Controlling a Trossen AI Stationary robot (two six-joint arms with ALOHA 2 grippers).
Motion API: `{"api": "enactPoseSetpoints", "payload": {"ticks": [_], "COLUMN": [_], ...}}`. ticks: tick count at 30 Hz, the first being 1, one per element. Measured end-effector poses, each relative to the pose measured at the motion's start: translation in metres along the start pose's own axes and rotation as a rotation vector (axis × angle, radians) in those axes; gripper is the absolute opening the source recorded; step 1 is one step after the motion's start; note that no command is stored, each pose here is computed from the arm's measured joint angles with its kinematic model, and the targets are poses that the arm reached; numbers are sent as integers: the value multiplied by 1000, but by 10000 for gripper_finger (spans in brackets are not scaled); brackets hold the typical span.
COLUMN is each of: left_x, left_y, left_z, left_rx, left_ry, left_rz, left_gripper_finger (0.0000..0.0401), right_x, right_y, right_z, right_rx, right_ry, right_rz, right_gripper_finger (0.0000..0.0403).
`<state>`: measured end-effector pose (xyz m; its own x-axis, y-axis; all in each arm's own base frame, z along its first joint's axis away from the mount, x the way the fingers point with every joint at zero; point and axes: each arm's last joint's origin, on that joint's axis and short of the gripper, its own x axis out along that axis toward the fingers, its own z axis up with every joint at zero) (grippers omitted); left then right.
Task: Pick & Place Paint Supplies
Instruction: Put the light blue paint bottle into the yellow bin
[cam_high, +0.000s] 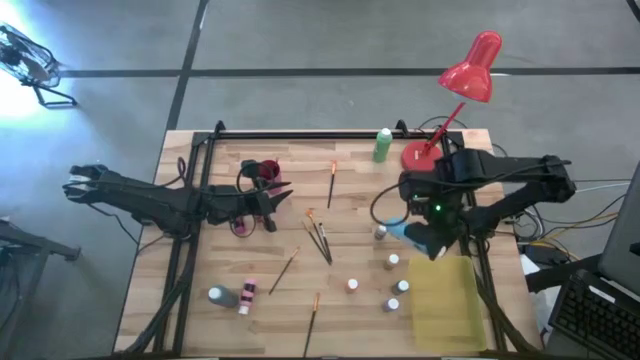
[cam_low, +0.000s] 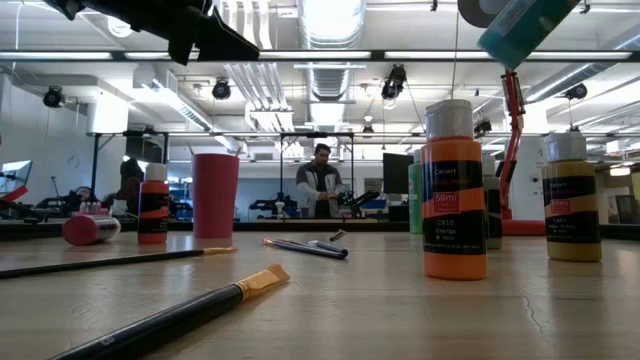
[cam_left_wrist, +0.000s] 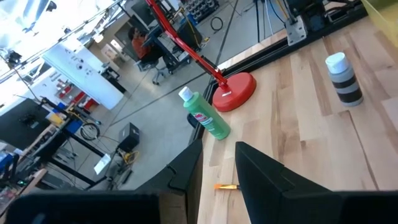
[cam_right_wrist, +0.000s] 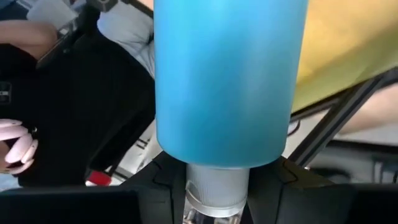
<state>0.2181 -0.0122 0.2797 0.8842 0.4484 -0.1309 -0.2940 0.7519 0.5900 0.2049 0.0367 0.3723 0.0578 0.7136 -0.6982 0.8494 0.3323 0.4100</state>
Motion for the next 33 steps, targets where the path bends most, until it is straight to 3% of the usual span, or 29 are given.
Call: {"api": "enactPoseSetpoints", "payload": {"ticks": [11, 19, 25, 33], "left_x": [1, 1, 1, 1], "left_y": [2, 4, 5, 6], "left_z": [-1, 2, 4, 6], "left_rx": [-3, -20, -32, -44], "left_ry": [3, -23, -40, -56], "left_rz": [9, 26, 36, 45], "left_gripper_finger": [101, 101, 101, 101], "right_x": [22, 56, 80, 125], "right_y": [2, 7, 16, 32], "right_z": [-44, -73, -75, -59], "right_rx": [242, 371, 385, 278], "right_ry": [91, 312, 407, 479], "right_rz": [-111, -310, -404, -475], "right_gripper_finger": [111, 111, 111, 111]}}
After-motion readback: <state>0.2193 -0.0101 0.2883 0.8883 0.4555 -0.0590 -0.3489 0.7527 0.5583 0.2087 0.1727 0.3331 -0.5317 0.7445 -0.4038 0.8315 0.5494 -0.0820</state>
